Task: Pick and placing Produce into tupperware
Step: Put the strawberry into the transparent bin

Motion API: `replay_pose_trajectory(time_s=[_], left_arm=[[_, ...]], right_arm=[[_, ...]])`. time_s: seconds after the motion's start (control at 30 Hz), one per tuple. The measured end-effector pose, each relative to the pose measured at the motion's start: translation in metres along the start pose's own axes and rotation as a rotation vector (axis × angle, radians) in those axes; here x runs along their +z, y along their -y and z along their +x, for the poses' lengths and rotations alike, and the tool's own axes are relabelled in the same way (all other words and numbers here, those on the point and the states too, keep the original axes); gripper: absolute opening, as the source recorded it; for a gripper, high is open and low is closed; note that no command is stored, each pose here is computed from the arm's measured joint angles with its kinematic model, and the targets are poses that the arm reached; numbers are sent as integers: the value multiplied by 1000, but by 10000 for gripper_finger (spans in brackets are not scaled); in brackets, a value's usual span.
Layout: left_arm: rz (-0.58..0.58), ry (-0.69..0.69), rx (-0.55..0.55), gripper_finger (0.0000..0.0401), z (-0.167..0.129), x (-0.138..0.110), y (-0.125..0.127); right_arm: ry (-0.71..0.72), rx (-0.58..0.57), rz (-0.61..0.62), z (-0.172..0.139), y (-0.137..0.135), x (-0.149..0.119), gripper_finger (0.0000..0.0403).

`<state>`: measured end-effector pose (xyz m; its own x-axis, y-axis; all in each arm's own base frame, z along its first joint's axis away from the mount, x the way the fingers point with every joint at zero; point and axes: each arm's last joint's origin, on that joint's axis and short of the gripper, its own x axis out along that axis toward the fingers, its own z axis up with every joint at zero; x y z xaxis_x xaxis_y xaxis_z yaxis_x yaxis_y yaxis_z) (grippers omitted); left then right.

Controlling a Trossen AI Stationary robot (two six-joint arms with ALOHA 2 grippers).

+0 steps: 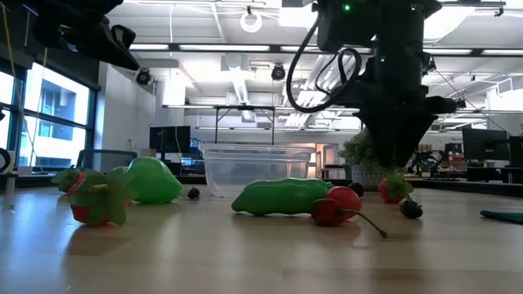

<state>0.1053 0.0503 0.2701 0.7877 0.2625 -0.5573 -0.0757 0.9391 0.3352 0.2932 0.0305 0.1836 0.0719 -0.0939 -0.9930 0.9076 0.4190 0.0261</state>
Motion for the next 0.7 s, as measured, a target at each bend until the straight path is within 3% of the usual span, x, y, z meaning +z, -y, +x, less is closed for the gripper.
replay_pose_trajectory(time_s=[0.33, 0.7], left_arm=[[0, 0, 0, 1, 0, 0, 0], [0, 0, 0, 1, 0, 0, 0]], right_arm=[[3, 23, 166, 0, -2, 0, 142], [44, 26, 182, -1, -6, -10, 142]])
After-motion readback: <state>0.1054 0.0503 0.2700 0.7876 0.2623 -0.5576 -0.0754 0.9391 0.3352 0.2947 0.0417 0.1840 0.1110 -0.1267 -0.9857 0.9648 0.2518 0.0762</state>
